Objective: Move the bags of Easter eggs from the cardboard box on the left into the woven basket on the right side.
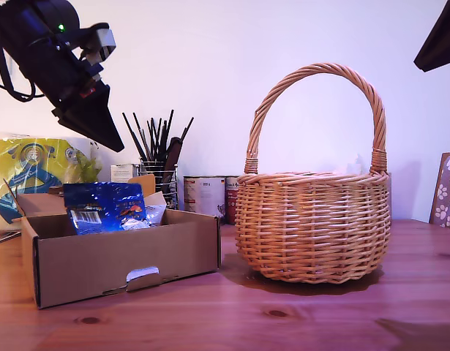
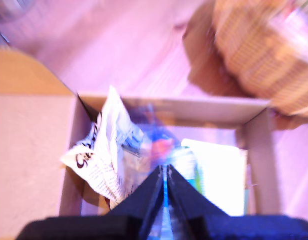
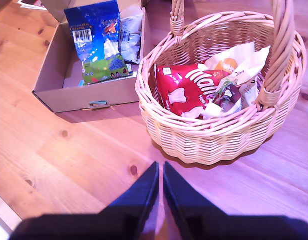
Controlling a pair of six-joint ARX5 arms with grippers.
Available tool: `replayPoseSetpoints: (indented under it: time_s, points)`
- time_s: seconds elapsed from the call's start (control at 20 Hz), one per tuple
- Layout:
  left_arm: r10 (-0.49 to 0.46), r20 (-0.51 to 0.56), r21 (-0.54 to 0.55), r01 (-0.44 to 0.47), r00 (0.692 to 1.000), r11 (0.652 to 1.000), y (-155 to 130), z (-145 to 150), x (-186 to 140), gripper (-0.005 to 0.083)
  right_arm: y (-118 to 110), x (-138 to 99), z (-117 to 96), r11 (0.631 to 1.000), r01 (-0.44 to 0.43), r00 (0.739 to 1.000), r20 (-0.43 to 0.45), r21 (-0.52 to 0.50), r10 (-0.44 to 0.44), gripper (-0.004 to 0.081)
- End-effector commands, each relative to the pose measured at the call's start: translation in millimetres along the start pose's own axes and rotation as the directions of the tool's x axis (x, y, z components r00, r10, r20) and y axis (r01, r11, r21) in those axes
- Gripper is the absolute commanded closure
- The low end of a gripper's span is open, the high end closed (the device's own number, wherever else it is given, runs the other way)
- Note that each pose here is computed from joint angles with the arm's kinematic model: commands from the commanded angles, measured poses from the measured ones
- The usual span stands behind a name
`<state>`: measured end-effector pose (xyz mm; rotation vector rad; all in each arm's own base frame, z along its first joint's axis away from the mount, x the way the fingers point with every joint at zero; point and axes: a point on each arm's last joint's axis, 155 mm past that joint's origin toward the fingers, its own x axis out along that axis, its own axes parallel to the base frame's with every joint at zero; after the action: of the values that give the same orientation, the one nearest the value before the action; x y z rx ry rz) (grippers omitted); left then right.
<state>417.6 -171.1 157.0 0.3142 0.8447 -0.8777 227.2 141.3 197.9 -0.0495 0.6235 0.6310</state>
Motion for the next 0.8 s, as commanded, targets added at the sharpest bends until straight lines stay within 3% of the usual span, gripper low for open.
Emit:
replayPoseSetpoints:
  time_s: [0.0, 0.2, 0.25, 0.3, 0.4, 0.45, 0.6, 0.75]
  points:
    - [-0.032, -0.039, -0.021, 0.031, 0.999, 0.999, -7.0, -11.3, 8.9, 0.0794, -1.8, 3.1, -5.9, 1.0, 0.002, 1.0, -0.011, 0.006, -0.002, 0.0775]
    - [0.007, -0.109, -0.057, -0.013, 0.994, 0.998, -1.0, -26.7, 8.1, 0.0789, -1.8, 3.1, -5.9, 1.0, 0.002, 1.0, -0.011, 0.006, -0.002, 0.0775]
    - [0.041, -0.151, -0.128, -0.06, 0.988, 0.99, 4.4, -35.6, 6.8, 0.0712, -1.8, 3.1, -5.9, 1.0, 0.002, 1.0, -0.011, 0.006, -0.002, 0.0775]
    - [0.073, -0.193, -0.187, -0.11, 0.978, 0.976, 8.8, -43.8, 5.6, 0.0495, -1.7, 3.1, -6.0, 1.0, 0.002, 1.0, -0.011, 0.006, -0.002, 0.0775]
    - [0.142, -0.246, -0.212, -0.196, 0.959, 0.958, 19.3, -52.9, 3.2, -0.005, -1.8, 3.1, -5.8, 1.0, 0.003, 1.0, -0.011, 0.006, -0.003, 0.0775]
    - [0.198, -0.246, -0.187, -0.247, 0.949, 0.951, 30.6, -51.1, 1.6, 0.0034, -1.8, 3.1, -5.5, 1.0, 0.002, 1.0, -0.01, 0.005, -0.002, 0.0775]
    - [0.265, -0.178, -0.127, -0.29, 0.948, 0.949, 46.5, -33.2, 2.7, 0.0044, -1.8, 3.2, -3.3, 1.0, 0.003, 1.0, -0.001, 0.003, -0.003, 0.0775]
    - [0.251, -0.177, -0.112, -0.272, 0.952, 0.956, 54.2, -37.9, 13.7, 0.0045, -1.9, 3.2, -1.8, 1.0, 0.003, 1.0, 0.005, 0.001, -0.003, 0.0775]
